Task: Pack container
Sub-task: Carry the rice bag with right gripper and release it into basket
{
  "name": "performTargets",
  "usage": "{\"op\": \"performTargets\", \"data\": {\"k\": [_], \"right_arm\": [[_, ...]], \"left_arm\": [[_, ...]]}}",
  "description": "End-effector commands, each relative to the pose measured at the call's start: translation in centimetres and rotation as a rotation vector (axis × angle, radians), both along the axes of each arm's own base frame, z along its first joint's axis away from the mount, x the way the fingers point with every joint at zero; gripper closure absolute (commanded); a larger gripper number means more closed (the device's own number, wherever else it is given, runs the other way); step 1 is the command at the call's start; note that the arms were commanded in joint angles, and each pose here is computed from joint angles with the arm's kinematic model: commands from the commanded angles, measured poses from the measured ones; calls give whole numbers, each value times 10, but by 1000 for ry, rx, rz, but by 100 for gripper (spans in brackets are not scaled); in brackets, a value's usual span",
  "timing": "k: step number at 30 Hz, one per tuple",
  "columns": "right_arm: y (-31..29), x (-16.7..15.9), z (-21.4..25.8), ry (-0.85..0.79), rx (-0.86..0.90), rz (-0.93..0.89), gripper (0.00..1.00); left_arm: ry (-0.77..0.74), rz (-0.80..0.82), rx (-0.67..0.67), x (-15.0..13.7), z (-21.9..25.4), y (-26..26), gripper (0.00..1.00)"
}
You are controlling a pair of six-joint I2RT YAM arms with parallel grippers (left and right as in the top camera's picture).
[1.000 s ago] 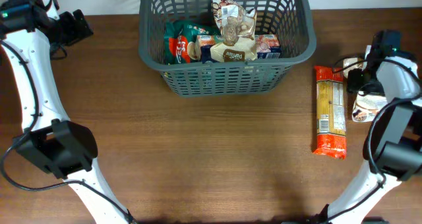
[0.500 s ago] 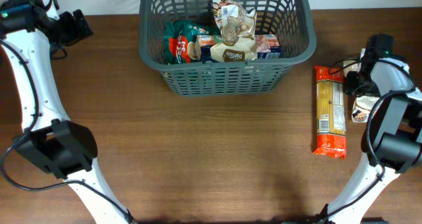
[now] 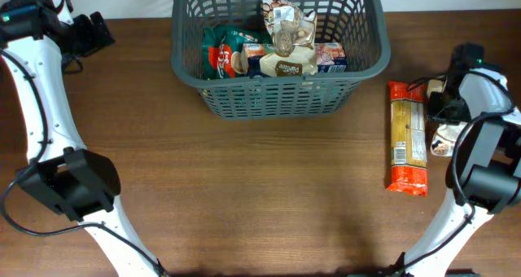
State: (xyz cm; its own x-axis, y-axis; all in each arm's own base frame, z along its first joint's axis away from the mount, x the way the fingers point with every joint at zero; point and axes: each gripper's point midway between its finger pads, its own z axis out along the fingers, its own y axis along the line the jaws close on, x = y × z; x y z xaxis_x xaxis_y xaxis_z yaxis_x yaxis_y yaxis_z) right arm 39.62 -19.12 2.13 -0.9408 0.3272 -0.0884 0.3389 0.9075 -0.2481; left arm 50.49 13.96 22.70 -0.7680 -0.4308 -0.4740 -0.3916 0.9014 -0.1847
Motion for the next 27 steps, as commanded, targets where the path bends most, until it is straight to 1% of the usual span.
{"op": "performTargets", "data": {"k": [1,5,9,12,15,18,20,22,24,27], "right_arm": [[4,20,40,-102,14,-25,96],[9,41,115,-277,35,-31,96],[20,55,215,-504,36,-13,96],[36,54,283,-650,29,33,96],[64,47,349,-792,20,104,96],[114,35,415,-951,50,226,96],[153,26,446,-1031,83,330,96],[188,17,465,-1079,111,416,96],[225,10,474,-1096,126,540,96],[275,6,472,-1081,156,705,96]], "left_arm": [[1,17,-1,0,-1,3,1],[1,17,-1,0,-1,3,1],[1,17,-1,0,-1,3,1],[1,17,-1,0,-1,3,1],[1,17,-1,0,-1,3,1],[1,17,-1,0,-1,3,1],[1,17,-1,0,-1,3,1],[1,17,-1,0,-1,3,1],[1,17,-1,0,-1,3,1],[1,17,-1,0,-1,3,1]]}}
